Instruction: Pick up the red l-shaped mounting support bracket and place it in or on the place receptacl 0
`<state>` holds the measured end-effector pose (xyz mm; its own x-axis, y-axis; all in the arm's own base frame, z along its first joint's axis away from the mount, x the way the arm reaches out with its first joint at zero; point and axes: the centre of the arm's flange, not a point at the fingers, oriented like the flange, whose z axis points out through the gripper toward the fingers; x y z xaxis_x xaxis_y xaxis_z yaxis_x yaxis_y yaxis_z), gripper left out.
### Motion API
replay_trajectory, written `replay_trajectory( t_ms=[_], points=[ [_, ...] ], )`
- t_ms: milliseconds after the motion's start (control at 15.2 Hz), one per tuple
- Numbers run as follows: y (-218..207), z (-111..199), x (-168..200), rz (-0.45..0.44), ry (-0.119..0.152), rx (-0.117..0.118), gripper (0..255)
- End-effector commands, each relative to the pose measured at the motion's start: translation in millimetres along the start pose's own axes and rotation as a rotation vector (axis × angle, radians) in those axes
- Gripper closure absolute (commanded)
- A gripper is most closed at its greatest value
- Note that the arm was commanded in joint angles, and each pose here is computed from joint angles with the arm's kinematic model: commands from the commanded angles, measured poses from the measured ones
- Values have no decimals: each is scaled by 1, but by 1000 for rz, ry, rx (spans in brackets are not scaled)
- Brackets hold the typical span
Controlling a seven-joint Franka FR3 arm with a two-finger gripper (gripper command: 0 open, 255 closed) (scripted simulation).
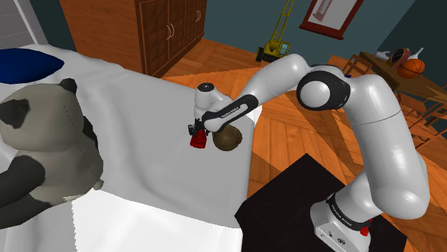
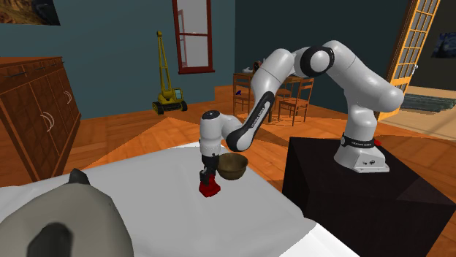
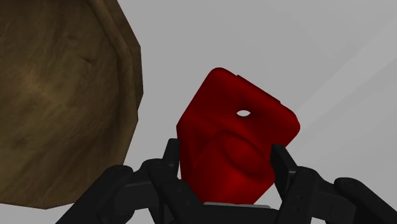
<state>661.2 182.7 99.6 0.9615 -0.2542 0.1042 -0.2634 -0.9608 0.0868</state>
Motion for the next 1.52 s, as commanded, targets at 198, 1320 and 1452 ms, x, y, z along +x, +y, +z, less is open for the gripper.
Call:
replay_trajectory(
  t_ms=[198,1320,1452],
  points=[
    [0,2,-2,0,-3,-2,255],
    [8,-87,8,0,-3,-2,255],
    [9,-97,9,0,-3,-2,255]
  ],
)
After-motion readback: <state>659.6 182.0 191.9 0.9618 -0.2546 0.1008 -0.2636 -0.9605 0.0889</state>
